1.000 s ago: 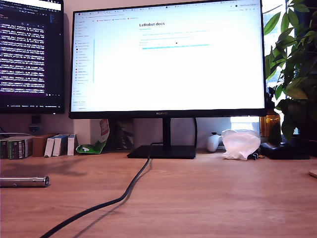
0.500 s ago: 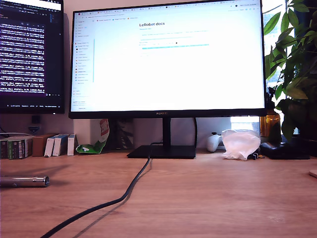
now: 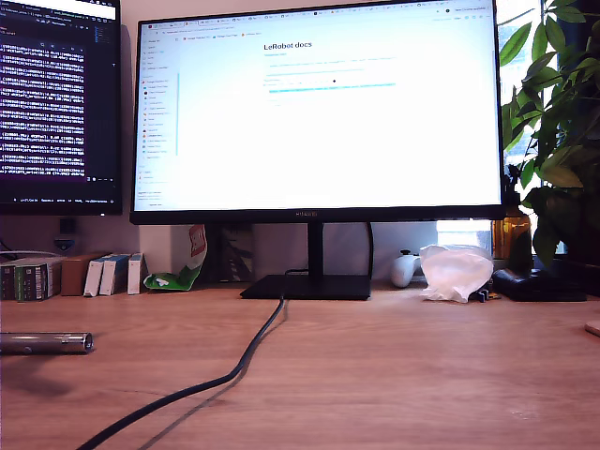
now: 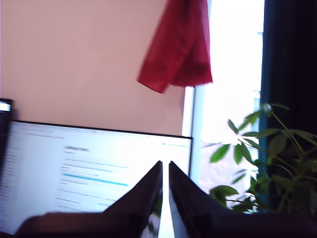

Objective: Pick the metallic laser pointer with your right arm, pass it to your left arm, then place it down to the left side of the table

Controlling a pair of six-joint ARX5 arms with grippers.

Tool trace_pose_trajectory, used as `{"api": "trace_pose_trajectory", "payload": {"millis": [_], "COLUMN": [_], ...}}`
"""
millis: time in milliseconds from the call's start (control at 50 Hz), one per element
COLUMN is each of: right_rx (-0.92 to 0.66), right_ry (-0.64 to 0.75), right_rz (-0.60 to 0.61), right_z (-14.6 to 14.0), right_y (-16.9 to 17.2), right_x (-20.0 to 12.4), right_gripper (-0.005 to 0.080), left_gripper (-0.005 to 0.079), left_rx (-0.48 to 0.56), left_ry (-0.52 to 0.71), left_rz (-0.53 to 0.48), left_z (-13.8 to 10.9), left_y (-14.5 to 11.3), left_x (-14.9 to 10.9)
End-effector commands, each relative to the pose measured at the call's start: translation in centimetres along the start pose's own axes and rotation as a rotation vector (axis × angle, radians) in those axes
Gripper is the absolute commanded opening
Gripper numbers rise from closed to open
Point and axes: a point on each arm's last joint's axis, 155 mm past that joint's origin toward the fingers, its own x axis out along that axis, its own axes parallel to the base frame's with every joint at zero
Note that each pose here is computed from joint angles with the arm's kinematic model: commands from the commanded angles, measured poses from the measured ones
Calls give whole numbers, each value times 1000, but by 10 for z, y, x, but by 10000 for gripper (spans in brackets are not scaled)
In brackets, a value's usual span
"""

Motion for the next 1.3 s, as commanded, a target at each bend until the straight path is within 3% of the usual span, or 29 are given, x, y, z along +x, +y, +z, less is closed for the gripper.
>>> {"api": "trace_pose_trajectory", "payload": {"millis": [0,240,340,480,660,1140,1280], "right_rx": [0,29,23,24,87,97,103], "right_ry": [-30,-78,-86,-111,-180,-148,-124], "right_rz": [12,28,-14,45,50,68,68], "right_z": [1,-19,-26,-28,-57,-102,-113], "right_y": [5,12,6,17,17,22,23], "right_x": [-9,-25,-28,-27,-24,-25,-25], "right_gripper": [-13,-13,-13,-13,-13,-13,-13], "left_gripper": [-20,-20,-20,-19,-20,-20,-20], "left_rx": [17,-53,-51,-21,-28,-64,-50], "left_ry": [-44,2,-44,-126,-215,-181,-215], "left_rz": [-19,-68,-89,-86,-35,-20,-40], "left_z": [5,-43,-42,-34,-44,-112,-103], "left_y": [-9,-15,-23,-29,-22,-16,-21], "left_x": [-9,-12,-19,-30,-42,-48,-51]}}
